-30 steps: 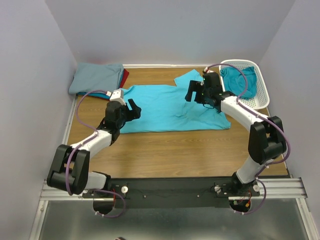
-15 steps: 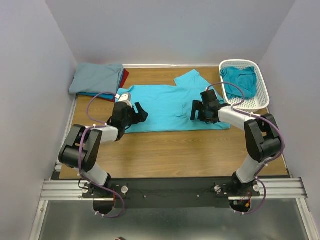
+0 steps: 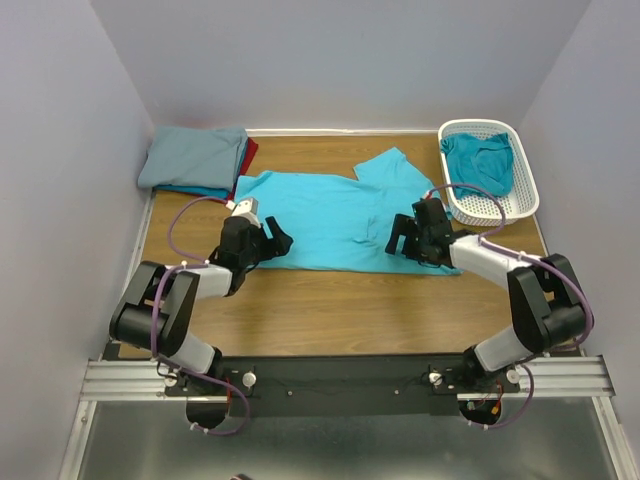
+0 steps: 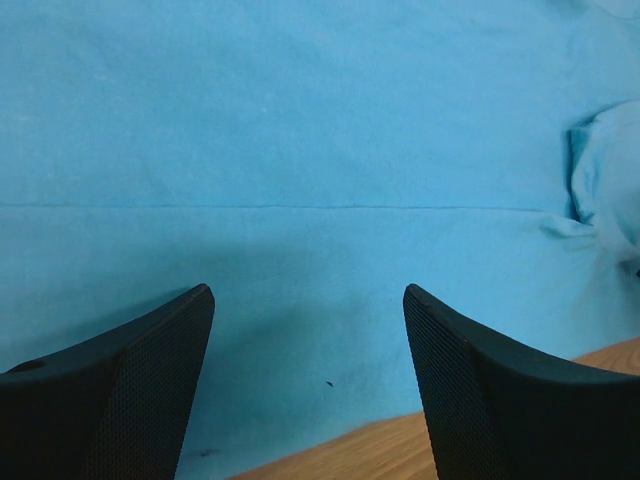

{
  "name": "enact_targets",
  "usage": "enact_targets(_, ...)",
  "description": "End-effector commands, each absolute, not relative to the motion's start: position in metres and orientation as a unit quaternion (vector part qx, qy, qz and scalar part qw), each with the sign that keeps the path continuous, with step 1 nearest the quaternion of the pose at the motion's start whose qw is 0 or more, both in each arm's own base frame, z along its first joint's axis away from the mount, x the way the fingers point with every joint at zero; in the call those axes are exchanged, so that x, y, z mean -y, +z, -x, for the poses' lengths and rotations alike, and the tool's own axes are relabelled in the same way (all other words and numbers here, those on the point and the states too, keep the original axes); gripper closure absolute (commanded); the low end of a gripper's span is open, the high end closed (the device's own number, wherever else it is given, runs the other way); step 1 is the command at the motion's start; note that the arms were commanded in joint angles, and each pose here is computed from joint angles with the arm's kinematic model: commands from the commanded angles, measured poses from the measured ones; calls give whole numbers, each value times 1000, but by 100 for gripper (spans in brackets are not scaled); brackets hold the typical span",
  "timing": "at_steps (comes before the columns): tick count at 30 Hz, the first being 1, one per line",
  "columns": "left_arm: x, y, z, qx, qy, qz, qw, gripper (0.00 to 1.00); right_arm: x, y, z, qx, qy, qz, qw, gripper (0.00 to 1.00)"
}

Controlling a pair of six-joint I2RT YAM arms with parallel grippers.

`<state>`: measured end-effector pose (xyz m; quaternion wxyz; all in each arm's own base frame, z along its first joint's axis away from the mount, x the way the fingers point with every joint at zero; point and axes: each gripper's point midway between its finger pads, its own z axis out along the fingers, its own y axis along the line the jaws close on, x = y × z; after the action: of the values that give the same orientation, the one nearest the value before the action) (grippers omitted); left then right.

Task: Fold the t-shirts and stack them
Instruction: Fold the tshirt

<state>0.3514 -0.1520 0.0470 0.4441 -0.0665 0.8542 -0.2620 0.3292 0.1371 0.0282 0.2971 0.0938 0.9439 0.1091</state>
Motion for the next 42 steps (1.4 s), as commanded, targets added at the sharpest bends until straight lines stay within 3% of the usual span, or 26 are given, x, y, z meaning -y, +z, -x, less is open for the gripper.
enact_targets(1, 151, 48, -341, -853, -266, 69, 444, 16, -125, -1, -255, -970, 98, -122, 187, 0)
enact_targets(10, 149, 76, -322, -830, -292, 80, 468, 16, -124, 16, -231, -965, 127, -129, 192, 0)
enact_targets(21, 154, 148, -342, -795, -286, 64, 531, 16, -131, 91, -290, -941, 130, -99, 296, 0)
enact_targets(31, 190, 124, -365, -810, -255, 36, 528, 16, -162, 83, -330, -942, 159, -58, 288, 2)
enact_targets(42, 199, 33, -335, -864, -213, 54, 452, 15, -166, 29, -314, -958, 146, -52, 242, 3)
